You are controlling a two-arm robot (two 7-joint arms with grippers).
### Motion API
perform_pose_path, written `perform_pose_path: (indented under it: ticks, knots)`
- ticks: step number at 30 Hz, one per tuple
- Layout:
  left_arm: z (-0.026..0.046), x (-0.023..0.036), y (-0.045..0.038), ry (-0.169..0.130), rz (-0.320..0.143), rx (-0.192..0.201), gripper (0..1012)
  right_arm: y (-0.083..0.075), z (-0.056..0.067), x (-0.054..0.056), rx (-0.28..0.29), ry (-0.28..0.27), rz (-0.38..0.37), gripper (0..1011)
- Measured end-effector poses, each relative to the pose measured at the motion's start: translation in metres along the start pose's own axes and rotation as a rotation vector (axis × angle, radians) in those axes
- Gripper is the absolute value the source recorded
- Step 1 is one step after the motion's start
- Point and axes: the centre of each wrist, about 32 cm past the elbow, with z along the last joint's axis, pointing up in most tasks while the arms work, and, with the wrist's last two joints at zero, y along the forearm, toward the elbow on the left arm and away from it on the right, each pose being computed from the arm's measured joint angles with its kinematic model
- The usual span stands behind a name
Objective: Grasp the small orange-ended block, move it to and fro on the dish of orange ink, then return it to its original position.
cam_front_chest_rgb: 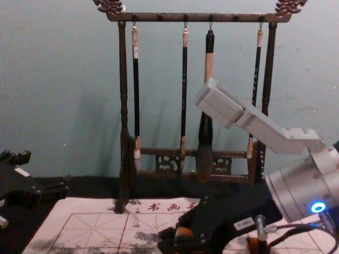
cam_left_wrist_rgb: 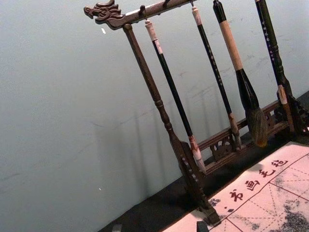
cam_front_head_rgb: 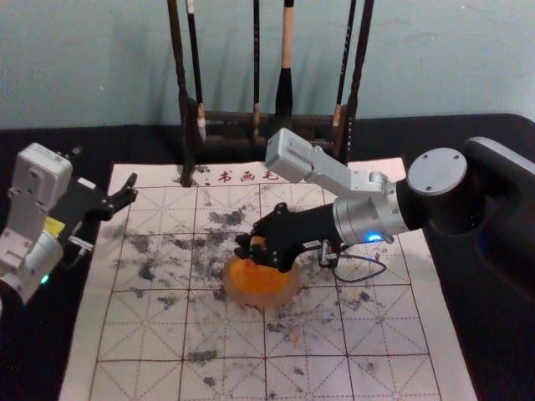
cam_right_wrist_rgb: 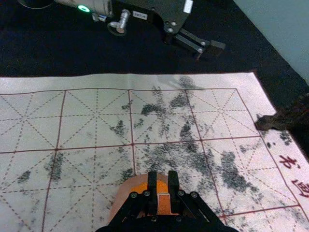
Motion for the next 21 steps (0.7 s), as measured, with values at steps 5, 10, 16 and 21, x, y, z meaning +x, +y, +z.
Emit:
perform_pose_path:
  ticks: [5, 10, 16, 21]
  knots:
    - [0.0000, 0.0000, 0.0000, 0.000, 0.000, 0.000, 1001, -0.001, -0.001, 0.002, -0.006, 0.001, -0.014, 119]
    - [0.0000, 0.0000, 0.0000, 0.000, 0.000, 0.000, 1001, -0.006, -0.003, 0.004, -0.012, 0.000, -0.025, 119]
    - [0.0000, 0.0000, 0.0000, 0.000, 0.000, 0.000, 1001, -0.012, -0.005, 0.003, -0.017, 0.001, -0.039, 119]
    - [0.0000, 0.0000, 0.0000, 0.000, 0.000, 0.000, 1001, -0.018, -0.006, 0.002, -0.021, -0.001, -0.042, 119]
